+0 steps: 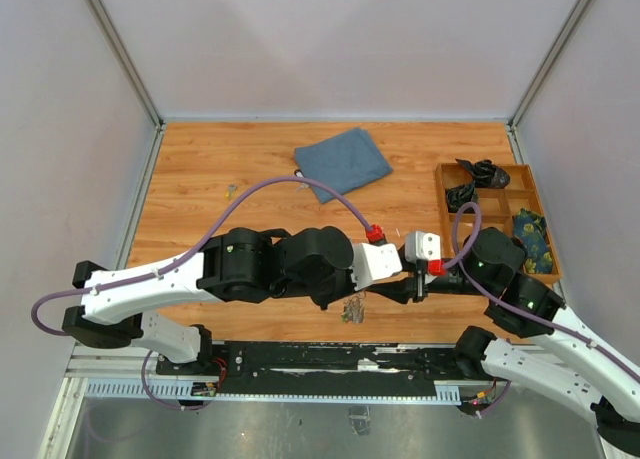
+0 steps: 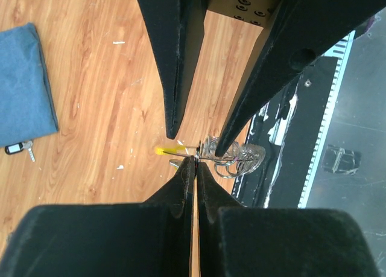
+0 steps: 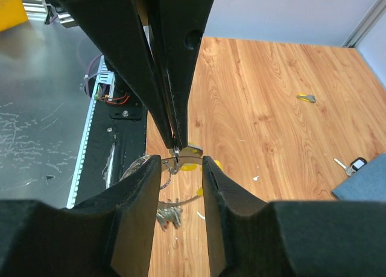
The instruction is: Put the keys on the keyring
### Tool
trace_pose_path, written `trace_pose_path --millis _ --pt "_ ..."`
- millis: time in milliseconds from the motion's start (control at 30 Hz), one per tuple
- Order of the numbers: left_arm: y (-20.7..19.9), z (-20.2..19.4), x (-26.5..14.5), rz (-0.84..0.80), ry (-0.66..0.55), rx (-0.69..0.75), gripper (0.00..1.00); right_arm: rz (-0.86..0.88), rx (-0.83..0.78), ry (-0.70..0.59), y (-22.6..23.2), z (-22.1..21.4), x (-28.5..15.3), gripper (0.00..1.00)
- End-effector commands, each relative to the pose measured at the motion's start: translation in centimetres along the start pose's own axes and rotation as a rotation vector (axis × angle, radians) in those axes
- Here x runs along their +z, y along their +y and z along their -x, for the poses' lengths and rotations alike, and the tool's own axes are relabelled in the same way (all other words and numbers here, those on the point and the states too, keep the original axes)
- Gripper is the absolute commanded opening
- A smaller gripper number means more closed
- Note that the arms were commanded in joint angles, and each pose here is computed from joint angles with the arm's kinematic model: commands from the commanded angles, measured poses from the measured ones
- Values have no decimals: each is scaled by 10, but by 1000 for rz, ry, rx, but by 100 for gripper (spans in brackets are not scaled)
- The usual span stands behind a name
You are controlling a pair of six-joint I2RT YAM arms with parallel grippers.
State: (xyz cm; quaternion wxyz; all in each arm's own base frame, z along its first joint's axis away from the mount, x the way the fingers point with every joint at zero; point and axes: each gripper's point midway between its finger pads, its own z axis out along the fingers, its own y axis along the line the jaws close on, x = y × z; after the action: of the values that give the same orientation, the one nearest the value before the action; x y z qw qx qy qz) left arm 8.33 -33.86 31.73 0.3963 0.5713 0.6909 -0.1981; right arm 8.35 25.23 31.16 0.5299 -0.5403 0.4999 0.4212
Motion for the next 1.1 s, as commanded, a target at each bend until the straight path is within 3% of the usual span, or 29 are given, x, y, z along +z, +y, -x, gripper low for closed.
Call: trace_pose_path --millis 0,467,633,800,900,1067 --pt "2 8 -5 9 -17 19 0 42 -16 -14 7 1 4 33" --pt "2 10 -4 11 -21 21 0 68 5 5 9 -6 10 28" --pt "3 11 -6 11 -28 17 0 71 12 14 9 -8 12 20" --pt "3 13 -9 10 -41 9 1 69 15 -3 9 -4 13 3" --pt "3 13 -10 12 -53 4 1 48 11 -29 6 2 12 0" --pt "5 21 -20 13 -132 -24 16 -6 15 -85 1 20 3 0"
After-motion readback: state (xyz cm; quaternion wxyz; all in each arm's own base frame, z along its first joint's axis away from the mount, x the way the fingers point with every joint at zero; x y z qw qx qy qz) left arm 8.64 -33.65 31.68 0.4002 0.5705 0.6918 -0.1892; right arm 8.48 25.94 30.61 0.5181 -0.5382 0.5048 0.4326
